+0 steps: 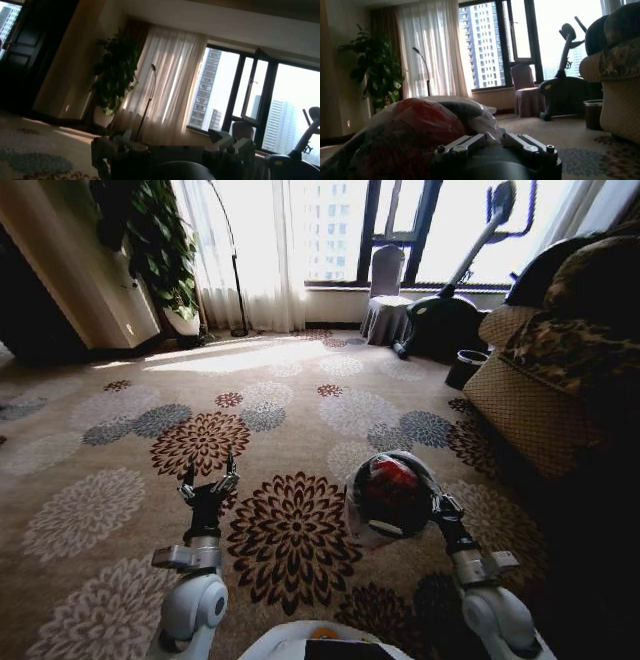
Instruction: Pick up the trash from the ground and place it into the trash bin.
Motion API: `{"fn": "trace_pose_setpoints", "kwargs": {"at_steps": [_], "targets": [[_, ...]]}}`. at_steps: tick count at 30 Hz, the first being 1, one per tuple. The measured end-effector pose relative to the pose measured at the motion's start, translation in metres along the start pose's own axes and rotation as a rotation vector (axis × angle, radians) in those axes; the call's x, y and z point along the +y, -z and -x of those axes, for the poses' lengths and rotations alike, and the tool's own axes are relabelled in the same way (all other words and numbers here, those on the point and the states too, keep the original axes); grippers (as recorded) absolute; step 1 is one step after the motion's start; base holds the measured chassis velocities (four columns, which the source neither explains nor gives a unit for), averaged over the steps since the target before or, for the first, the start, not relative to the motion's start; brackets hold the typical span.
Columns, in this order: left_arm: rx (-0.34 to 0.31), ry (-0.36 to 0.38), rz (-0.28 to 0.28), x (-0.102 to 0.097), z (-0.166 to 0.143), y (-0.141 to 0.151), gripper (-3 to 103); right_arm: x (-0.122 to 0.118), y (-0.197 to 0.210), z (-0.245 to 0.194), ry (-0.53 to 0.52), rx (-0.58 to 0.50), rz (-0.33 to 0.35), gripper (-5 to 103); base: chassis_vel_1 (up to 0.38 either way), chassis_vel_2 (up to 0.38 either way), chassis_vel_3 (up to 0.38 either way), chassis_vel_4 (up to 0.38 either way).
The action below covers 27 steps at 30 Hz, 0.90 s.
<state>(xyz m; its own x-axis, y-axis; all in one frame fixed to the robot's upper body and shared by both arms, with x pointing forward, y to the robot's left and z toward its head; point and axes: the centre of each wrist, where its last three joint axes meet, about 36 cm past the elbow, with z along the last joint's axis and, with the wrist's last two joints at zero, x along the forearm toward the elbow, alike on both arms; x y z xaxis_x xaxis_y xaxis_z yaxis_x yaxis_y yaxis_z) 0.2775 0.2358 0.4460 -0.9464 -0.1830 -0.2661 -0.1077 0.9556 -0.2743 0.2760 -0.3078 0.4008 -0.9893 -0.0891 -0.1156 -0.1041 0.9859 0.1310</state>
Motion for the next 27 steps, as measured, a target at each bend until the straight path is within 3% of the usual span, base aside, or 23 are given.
{"fn": "trace_pose_setpoints", "kwargs": {"at_steps": [15, 27], "targets": [[0.012, -0.02, -0.025, -0.008, -0.002, -0.005, 100, -0.005, -0.006, -0.022, -0.068, 0.005, 0.014, 0, -0.101, -0.356, 0.106, 0.352], [0.015, -0.02, -0.036, -0.006, 0.0, -0.007, 100, -0.002, -0.009, -0.025, -0.081, -0.003, 0.024, 0, -0.143, -0.516, 0.15, 0.528]]}}
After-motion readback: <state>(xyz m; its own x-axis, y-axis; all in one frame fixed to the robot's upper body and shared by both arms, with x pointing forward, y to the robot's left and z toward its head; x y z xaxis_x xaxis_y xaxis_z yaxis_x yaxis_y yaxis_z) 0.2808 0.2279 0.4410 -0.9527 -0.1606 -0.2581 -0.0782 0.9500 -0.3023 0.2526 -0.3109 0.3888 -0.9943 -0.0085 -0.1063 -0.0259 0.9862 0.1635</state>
